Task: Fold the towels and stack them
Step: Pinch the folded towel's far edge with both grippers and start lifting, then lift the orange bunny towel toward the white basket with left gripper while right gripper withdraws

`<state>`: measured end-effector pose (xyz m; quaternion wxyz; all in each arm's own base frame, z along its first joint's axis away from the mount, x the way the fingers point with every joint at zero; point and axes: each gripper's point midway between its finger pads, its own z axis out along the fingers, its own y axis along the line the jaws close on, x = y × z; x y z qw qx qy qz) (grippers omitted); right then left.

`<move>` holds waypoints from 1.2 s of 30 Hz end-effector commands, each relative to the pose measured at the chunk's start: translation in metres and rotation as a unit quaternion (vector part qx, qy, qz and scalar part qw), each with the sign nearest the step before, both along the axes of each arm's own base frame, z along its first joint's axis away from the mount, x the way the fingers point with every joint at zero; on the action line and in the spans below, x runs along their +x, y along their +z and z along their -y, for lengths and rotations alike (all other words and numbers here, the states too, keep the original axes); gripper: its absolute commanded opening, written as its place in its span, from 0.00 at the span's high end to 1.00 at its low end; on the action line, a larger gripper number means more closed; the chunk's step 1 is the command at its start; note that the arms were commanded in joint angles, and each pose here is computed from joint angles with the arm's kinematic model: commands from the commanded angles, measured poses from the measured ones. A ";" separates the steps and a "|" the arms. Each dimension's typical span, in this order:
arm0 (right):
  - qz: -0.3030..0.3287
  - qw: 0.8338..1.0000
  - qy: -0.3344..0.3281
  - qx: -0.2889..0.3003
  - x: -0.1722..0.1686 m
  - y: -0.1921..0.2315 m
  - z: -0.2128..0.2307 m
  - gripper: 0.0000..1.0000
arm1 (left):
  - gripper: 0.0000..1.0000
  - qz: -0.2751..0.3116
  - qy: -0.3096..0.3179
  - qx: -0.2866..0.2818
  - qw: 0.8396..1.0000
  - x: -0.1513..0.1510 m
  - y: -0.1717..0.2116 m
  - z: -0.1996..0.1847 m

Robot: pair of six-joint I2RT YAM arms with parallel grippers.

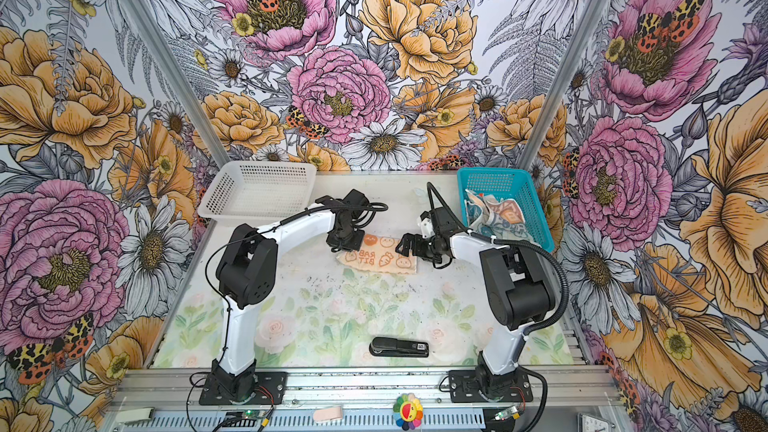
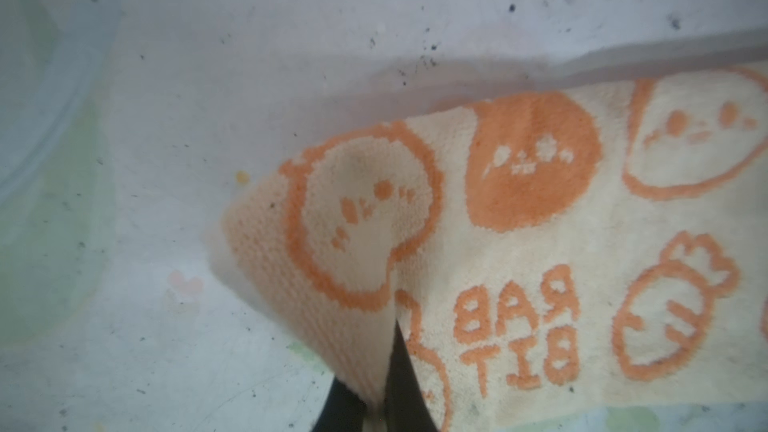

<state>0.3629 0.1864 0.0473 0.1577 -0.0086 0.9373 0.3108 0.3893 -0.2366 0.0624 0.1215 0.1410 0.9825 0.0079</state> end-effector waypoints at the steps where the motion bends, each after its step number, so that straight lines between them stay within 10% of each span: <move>1: 0.014 1.000 0.010 0.017 -0.001 0.021 -0.010 0.01 | 1.00 0.042 -0.023 0.059 0.997 0.014 0.037 -0.023; 22: 0.117 0.989 0.044 0.083 0.054 0.124 -0.072 0.01 | 1.00 0.234 -0.002 0.183 0.955 0.112 0.200 -0.124; 36: 0.145 0.981 0.076 0.101 0.071 0.150 -0.122 0.01 | 1.00 0.212 0.044 0.142 0.966 0.145 0.192 -0.218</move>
